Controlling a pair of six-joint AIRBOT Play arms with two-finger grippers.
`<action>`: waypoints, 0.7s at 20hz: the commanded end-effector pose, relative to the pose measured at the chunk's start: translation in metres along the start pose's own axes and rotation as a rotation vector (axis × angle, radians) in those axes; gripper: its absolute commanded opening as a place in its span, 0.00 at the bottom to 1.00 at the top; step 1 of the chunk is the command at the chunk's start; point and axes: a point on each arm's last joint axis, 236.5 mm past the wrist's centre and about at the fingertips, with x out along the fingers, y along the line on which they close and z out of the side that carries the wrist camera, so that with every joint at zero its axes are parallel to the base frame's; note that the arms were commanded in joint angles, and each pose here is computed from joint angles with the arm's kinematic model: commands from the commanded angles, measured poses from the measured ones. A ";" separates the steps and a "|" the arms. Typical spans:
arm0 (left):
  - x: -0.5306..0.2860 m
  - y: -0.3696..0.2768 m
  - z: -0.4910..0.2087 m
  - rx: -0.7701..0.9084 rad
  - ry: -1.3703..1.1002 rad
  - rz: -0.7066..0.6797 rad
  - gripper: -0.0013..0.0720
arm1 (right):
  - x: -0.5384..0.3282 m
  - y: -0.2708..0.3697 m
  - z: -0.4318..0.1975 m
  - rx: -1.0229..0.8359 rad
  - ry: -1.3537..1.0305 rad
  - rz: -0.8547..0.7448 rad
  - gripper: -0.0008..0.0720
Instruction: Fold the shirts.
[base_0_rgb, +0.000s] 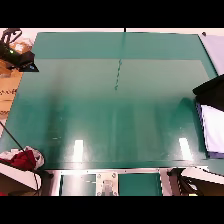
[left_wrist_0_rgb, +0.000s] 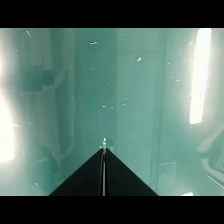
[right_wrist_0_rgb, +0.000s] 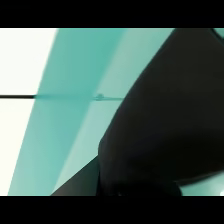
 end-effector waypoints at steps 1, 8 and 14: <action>0.000 -0.002 0.000 -0.007 0.001 -0.007 0.05 | 0.005 -0.026 0.019 0.034 -0.044 0.008 0.04; 0.000 -0.002 0.000 -0.030 0.001 -0.007 0.06 | -0.012 0.029 0.062 -0.028 -0.174 0.207 0.04; 0.000 -0.003 -0.006 -0.033 0.027 -0.012 0.05 | -0.005 -0.033 0.029 -0.056 0.004 0.038 0.04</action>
